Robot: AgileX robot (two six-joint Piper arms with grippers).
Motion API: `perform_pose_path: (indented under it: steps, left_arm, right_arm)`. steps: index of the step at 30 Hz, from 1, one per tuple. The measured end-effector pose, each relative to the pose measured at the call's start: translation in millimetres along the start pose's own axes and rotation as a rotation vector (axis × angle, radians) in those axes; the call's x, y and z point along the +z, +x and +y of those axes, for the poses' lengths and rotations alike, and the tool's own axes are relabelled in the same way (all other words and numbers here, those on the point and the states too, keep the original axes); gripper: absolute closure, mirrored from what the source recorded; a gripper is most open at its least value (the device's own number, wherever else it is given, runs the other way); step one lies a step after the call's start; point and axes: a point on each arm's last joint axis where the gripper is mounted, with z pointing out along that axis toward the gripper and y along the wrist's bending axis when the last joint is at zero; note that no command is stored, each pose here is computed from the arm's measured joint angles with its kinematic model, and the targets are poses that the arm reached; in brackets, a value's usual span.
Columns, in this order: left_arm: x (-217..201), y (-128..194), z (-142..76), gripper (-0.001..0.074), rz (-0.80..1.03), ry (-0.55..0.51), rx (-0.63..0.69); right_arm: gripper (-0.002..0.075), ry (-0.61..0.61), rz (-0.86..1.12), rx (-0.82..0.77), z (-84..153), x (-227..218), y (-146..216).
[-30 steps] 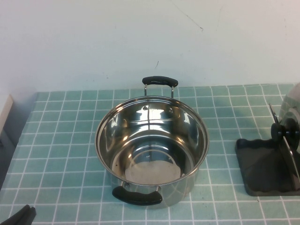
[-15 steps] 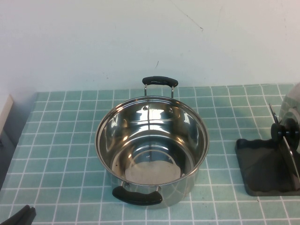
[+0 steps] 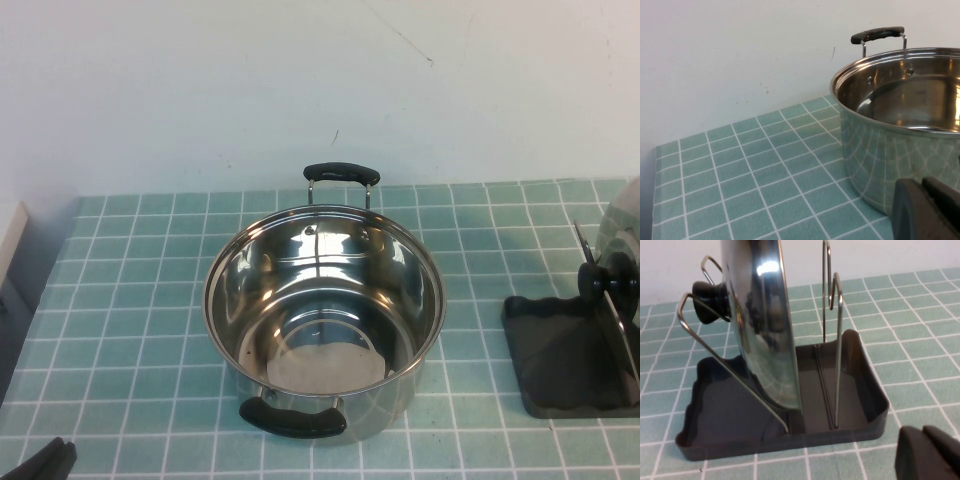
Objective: Put pot lid on rack
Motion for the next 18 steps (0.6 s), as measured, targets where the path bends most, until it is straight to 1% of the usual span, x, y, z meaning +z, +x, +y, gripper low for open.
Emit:
perform_pose_path:
  steps: [9, 17, 18]
  left_arm:
    - [0.0, 0.0, 0.2, 0.0737, 0.000, -0.002, 0.000]
    - [-0.3, -0.9, 6.9, 0.0737, -0.010, -0.075, -0.002]
    - [-0.6, -1.2, 7.6, 0.0737, -0.015, -0.083, -0.021]
  right_arm:
    - [0.0728, 0.000, 0.001, 0.000, 0.0, 0.0, 0.1]
    - [0.0728, 0.000, 0.001, 0.000, 0.0, 0.0, 0.1]
    - [0.0728, 0.000, 0.001, 0.000, 0.0, 0.0, 0.1]
